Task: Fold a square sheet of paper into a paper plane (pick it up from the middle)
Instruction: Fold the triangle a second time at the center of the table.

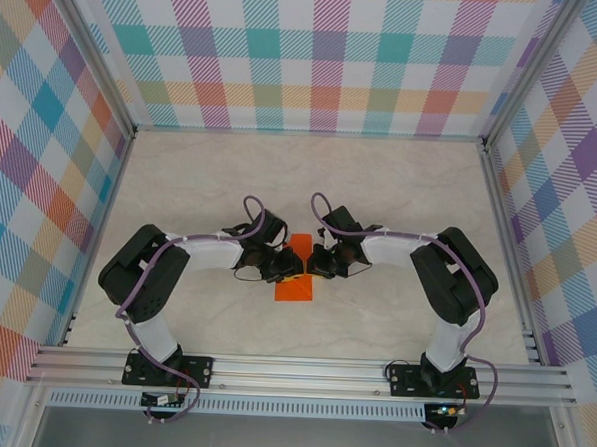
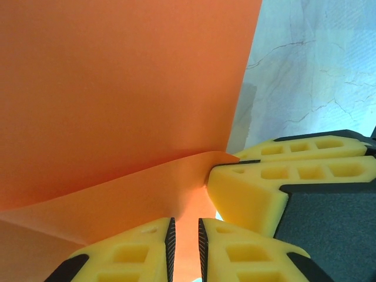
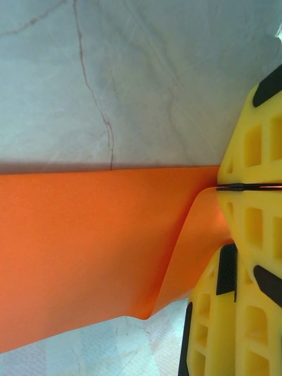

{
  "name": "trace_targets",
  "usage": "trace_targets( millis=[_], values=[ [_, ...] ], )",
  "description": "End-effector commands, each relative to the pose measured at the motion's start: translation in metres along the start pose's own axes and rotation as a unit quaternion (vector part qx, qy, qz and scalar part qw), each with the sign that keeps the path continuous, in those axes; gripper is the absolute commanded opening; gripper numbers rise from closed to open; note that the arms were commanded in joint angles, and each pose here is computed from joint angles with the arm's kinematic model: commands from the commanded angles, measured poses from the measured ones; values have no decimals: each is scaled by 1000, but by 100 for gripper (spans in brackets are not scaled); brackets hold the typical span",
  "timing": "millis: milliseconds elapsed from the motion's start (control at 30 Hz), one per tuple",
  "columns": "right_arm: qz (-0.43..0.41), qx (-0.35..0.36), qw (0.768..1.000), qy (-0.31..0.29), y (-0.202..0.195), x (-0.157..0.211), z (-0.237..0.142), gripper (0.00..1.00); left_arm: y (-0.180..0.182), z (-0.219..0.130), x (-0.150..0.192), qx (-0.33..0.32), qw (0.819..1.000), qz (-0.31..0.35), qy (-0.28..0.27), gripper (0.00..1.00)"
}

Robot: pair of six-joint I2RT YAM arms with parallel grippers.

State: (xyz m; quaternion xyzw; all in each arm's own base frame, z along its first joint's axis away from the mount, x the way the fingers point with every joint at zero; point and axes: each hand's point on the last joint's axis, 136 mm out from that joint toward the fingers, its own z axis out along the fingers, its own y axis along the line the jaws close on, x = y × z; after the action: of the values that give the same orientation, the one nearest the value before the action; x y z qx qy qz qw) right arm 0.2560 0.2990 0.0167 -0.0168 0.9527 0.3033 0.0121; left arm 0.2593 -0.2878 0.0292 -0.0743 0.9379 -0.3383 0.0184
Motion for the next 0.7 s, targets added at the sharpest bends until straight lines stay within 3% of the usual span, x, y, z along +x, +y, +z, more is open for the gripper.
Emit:
trace_targets(
  millis=[0, 667],
  values=[
    [2, 18, 1000, -1, -8, -5, 4, 9, 4, 1, -5, -12, 1000, -1, -1, 20],
    [5, 25, 1000, -5, -5, -9, -2, 10, 25, 7, 0, -52, 998, -22, 5, 20]
  ],
)
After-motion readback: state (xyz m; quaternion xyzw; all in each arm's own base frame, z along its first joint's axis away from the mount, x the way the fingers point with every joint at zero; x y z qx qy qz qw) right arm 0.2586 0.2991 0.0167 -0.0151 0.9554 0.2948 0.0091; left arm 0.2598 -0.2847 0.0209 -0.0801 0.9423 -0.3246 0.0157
